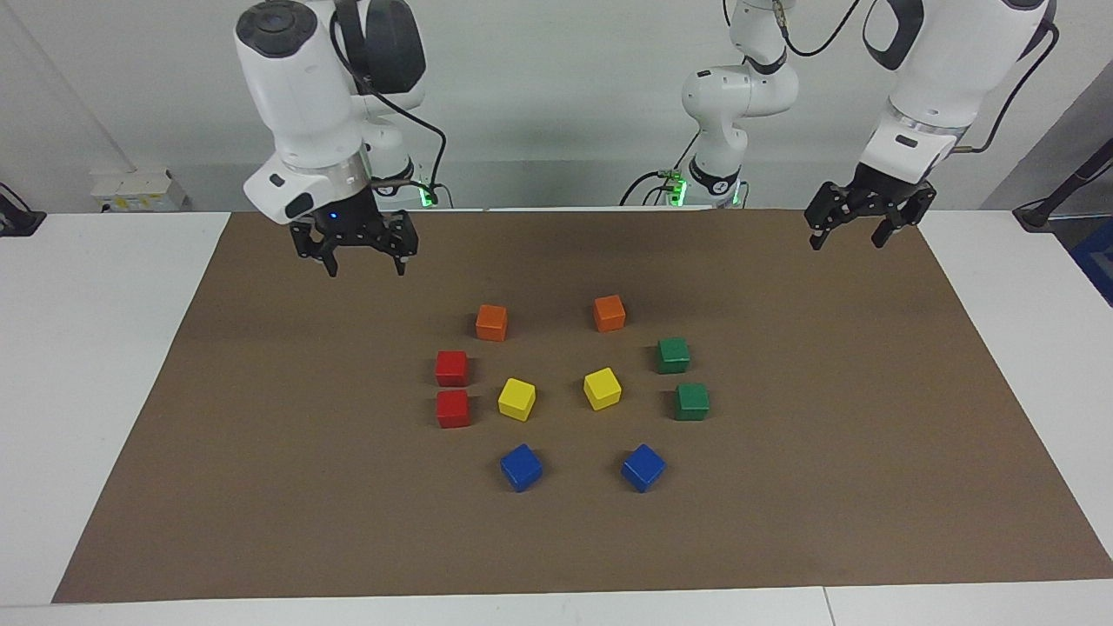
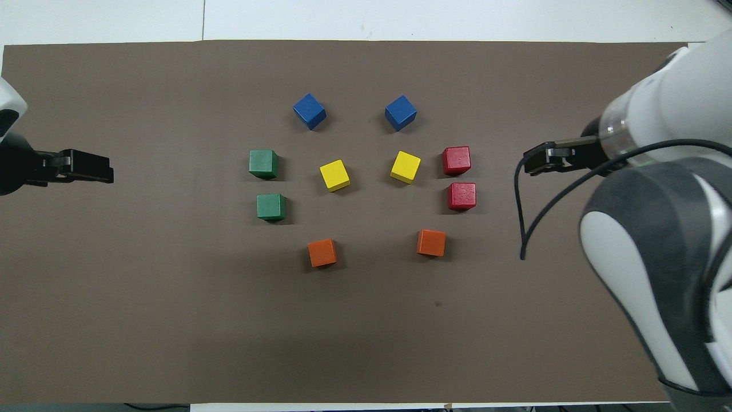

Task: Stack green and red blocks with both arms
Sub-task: 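Reach the left gripper to a green cube while the right reaches a red cube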

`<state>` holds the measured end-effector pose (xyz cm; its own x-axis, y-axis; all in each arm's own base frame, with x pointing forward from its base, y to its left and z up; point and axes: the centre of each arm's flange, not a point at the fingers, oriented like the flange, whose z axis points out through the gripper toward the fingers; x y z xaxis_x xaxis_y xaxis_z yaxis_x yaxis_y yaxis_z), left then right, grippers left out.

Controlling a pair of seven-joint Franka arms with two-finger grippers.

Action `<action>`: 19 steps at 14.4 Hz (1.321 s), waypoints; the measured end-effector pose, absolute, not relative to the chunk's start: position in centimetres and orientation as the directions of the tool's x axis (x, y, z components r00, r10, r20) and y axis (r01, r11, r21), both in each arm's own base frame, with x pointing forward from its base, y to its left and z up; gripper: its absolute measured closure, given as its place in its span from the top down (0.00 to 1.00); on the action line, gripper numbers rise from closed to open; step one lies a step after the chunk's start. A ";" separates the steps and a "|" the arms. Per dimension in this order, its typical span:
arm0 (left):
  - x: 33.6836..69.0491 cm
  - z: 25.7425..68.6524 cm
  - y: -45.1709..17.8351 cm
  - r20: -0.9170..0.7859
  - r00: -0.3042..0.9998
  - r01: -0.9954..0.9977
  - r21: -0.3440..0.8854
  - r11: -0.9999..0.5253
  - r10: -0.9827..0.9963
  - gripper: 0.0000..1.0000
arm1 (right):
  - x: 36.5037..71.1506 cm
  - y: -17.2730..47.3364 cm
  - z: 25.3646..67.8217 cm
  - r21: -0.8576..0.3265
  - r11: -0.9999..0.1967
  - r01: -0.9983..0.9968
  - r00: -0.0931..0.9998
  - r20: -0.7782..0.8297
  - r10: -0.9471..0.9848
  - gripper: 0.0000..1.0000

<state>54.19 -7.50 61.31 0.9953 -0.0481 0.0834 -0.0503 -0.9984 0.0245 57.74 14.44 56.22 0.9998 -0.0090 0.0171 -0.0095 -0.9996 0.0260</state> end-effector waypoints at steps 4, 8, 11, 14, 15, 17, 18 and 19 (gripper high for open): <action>54.0 56.1 -13.0 0.112 0.988 -0.109 0.031 -0.994 -0.105 1.00 | 60.7 17.6 51.1 0.020 -1.000 -0.022 0.999 0.035 -0.021 0.91; 53.5 51.0 -16.2 0.098 0.984 -0.155 0.034 -0.987 -0.151 1.00 | 61.7 18.3 48.3 0.018 -1.000 -0.025 0.999 0.038 -0.024 0.90; 53.6 46.6 -19.5 0.080 0.984 -0.160 0.043 -0.986 -0.156 1.00 | 61.7 18.4 46.2 0.012 -0.999 -0.029 0.998 0.053 -0.028 0.90; 53.9 43.3 -20.9 0.061 0.985 -0.161 0.046 -0.986 -0.159 1.00 | 61.3 18.4 44.6 0.014 -0.999 -0.040 0.998 0.046 -0.039 0.90; 53.8 42.4 -21.4 0.060 0.986 -0.158 0.048 -0.986 -0.155 1.00 | 61.1 18.4 44.1 0.014 -0.999 -0.040 0.998 0.045 -0.039 0.90; 53.5 40.3 -22.5 0.059 0.988 -0.148 0.053 -0.988 -0.145 1.00 | 60.6 18.2 42.8 0.015 -0.999 -0.042 0.998 0.041 -0.041 0.90; 53.3 39.2 -22.8 0.057 0.988 -0.146 0.054 -0.988 -0.143 1.00 | 60.2 18.2 42.2 0.014 -0.999 -0.052 0.998 0.039 -0.052 0.91; 53.1 38.3 -22.9 0.055 0.988 -0.146 0.054 -0.988 -0.143 1.00 | 59.8 18.4 41.7 0.013 -0.998 -0.062 0.997 0.040 -0.061 0.93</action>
